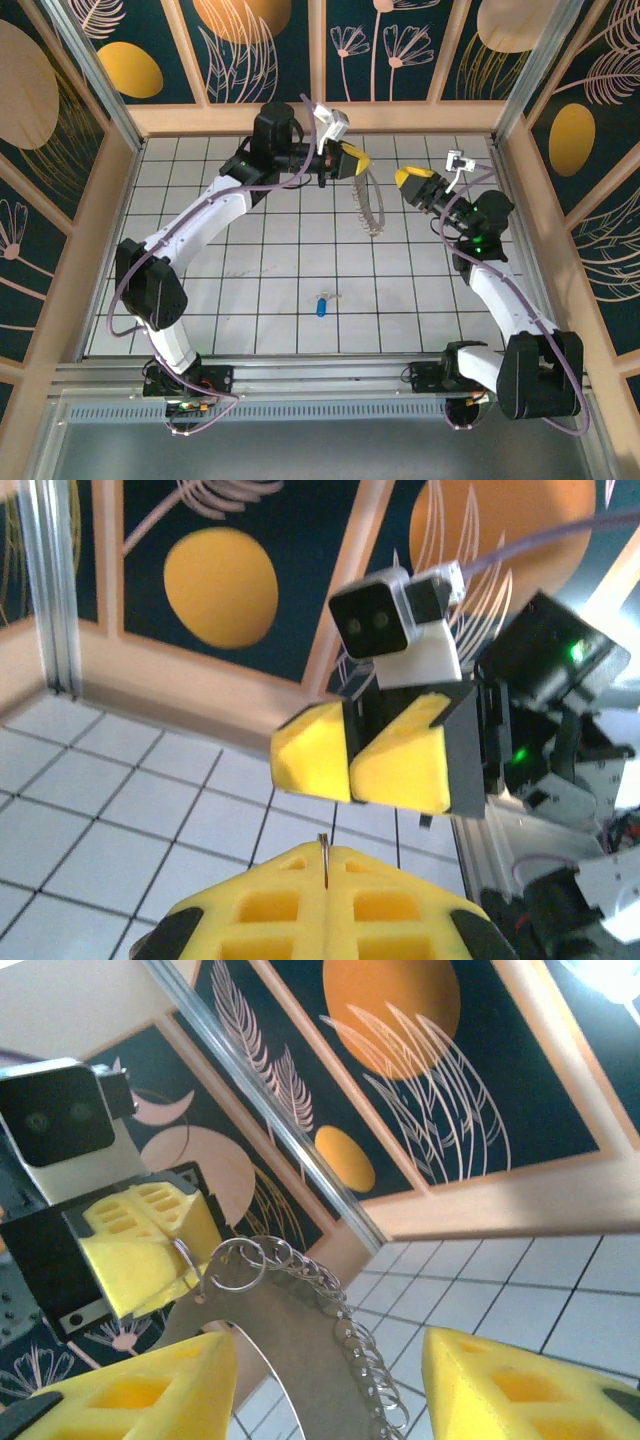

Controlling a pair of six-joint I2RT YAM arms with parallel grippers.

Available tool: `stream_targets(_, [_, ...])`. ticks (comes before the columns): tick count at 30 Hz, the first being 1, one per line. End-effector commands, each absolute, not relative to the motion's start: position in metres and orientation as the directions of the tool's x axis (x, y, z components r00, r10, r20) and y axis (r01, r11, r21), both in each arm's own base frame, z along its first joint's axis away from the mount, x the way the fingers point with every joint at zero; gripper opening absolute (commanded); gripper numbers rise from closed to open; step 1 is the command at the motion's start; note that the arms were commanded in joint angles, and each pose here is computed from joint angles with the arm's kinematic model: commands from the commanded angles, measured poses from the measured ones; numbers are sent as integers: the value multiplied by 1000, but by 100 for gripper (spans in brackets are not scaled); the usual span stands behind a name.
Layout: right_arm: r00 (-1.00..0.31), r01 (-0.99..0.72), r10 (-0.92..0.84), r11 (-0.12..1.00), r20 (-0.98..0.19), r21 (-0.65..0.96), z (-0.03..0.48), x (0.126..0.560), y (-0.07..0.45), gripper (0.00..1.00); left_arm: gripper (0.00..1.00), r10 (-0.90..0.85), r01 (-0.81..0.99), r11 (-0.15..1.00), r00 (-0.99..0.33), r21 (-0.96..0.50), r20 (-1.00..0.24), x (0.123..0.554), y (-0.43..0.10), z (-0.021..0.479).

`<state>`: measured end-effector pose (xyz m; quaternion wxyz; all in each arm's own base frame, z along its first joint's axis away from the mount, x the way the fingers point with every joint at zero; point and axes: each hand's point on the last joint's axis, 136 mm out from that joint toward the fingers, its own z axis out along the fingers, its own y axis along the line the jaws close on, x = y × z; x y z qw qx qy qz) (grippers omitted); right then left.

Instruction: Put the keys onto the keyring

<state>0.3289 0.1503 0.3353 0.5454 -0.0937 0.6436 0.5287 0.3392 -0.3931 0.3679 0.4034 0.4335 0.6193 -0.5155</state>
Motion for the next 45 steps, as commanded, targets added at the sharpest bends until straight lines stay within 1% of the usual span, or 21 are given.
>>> stream_targets(1, [-395,-744,386,399,-834,536,336,325,157,51,0,229,950,39,-309,-308,-923,332,-390,341])
stream_targets(4, [-406,-763,356,375,-842,526,335,323,161,51,0,278,949,35,-311,-314,-909,333,-390,327])
stream_targets(11, [-430,-803,283,314,-858,506,330,317,171,47,0,353,933,-44,-319,-356,-880,320,-388,308])
stream_targets(18, [-476,-811,235,255,-848,526,318,315,183,39,0,380,925,-66,-323,-374,-867,317,-389,303])
stream_targets(25, [-493,-814,216,225,-842,535,309,309,196,30,0,383,924,-74,-321,-375,-866,316,-388,303])
stream_targets(37, [-506,-816,208,199,-837,543,301,304,207,30,0,388,924,-82,-315,-373,-866,316,-389,299])
stream_targets(45, [-523,-808,196,194,-829,556,289,301,212,33,0,383,929,-83,-303,-360,-872,318,-389,302])
